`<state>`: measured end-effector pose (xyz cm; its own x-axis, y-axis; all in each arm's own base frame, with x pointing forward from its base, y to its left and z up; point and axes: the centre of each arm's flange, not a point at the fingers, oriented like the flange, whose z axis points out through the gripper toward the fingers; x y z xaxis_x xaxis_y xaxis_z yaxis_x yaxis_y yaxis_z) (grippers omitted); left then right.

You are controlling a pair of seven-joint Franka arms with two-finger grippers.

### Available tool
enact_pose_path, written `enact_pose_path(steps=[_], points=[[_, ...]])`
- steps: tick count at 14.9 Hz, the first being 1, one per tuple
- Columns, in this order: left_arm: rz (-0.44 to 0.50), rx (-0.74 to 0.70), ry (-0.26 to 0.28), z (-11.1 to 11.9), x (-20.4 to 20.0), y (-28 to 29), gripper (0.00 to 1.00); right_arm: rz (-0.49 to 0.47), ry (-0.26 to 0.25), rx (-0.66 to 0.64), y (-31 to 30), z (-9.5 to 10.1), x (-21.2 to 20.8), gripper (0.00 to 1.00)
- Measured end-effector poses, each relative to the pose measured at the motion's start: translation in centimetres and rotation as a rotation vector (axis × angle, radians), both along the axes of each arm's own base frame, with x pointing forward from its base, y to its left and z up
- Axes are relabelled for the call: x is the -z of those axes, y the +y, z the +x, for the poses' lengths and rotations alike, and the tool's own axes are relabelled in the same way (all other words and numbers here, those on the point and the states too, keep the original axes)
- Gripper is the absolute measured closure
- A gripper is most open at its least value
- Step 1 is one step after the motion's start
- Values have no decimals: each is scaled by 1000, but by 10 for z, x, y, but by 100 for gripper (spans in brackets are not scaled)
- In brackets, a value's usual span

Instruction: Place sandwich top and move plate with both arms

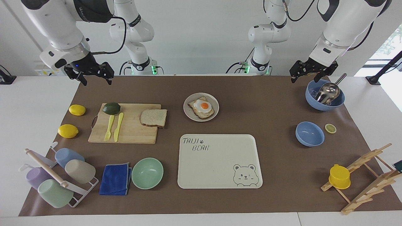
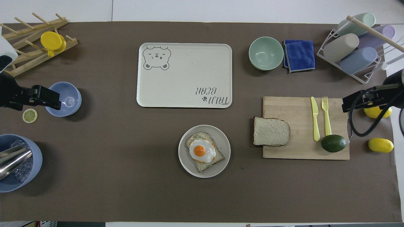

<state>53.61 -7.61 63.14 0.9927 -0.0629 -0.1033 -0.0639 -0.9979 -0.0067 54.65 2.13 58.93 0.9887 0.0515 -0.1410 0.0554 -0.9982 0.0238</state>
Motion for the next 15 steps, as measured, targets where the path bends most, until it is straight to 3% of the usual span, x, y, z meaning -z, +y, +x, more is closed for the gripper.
enact_pose_path(steps=[6,9,15], points=[[0,0,0,0,0,0,0,-123,69,92,173,19,123,0],[0,0,0,0,0,0,0,-200,116,124,205,20,182,0],[0,0,0,0,0,0,0,-368,142,141,213,9,253,0]])
